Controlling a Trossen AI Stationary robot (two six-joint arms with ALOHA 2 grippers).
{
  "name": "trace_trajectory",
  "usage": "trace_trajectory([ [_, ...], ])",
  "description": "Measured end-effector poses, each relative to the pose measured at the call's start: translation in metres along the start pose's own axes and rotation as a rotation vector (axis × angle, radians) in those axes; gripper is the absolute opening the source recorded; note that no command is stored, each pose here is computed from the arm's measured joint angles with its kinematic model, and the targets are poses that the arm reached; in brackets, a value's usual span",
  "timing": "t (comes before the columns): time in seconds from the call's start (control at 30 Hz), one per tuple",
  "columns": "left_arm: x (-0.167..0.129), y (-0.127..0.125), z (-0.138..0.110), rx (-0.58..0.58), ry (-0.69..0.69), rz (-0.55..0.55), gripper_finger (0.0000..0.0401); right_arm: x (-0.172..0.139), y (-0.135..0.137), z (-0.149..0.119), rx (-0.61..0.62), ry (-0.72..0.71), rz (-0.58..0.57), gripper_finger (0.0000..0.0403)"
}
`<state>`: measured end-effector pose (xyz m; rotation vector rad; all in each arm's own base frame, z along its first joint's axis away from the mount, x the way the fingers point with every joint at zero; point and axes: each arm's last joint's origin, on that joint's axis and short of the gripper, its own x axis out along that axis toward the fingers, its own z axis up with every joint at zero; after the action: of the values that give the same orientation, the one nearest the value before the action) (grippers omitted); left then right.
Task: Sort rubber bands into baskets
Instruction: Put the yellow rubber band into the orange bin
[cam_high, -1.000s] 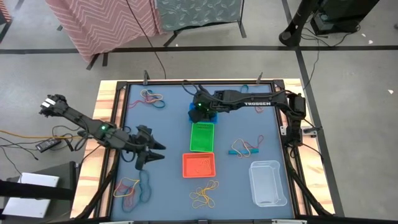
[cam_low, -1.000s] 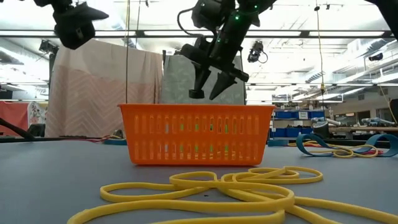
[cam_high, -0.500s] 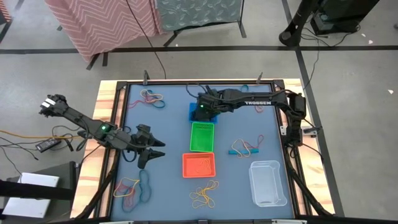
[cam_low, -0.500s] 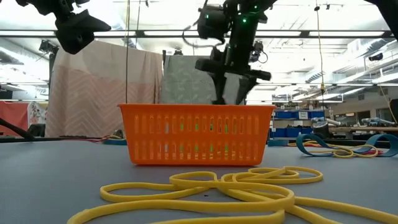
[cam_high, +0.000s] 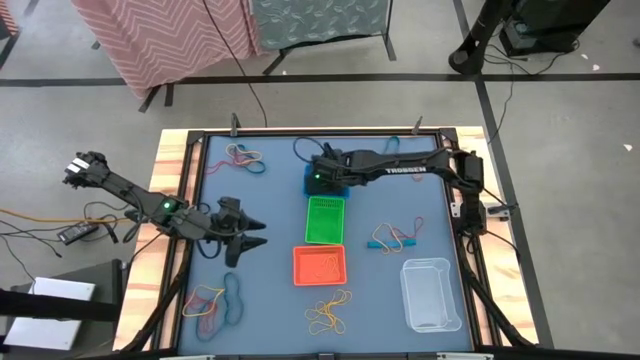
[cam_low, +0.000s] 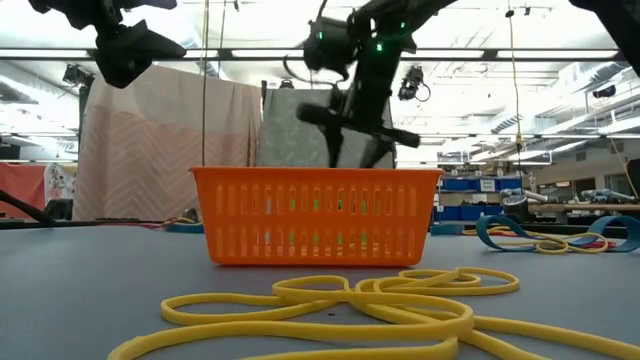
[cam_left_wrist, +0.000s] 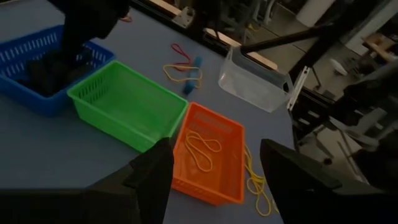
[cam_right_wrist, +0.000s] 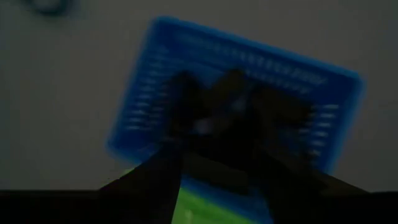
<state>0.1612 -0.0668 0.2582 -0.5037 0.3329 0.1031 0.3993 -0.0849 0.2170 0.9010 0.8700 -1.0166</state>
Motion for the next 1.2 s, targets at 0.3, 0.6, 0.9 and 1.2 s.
trace_trajectory([
  [0.3, 0.000, 0.001, -0.001, 0.025, 0.004, 0.006, 0.0241, -0.047, 0.013, -0.013, -0.186, -0.067, 0.154, 0.0204],
  [0.6, 0.005, 0.011, -0.016, 0.017, 0.043, 0.038, 0.0241, -0.114, 0.046, -0.169, -0.597, 0.328, 0.504, 0.0203],
  [0.9, 0.009, 0.011, -0.016, 0.020, 0.036, 0.045, 0.0241, -0.115, 0.033, -0.302, -0.868, 0.274, 0.432, 0.0203],
  [1.2, 0.026, 0.006, -0.009, -0.073, -0.048, 0.004, 0.0241, -0.062, 0.034, -0.305, -1.169, 0.167, 0.259, 0.0203],
])
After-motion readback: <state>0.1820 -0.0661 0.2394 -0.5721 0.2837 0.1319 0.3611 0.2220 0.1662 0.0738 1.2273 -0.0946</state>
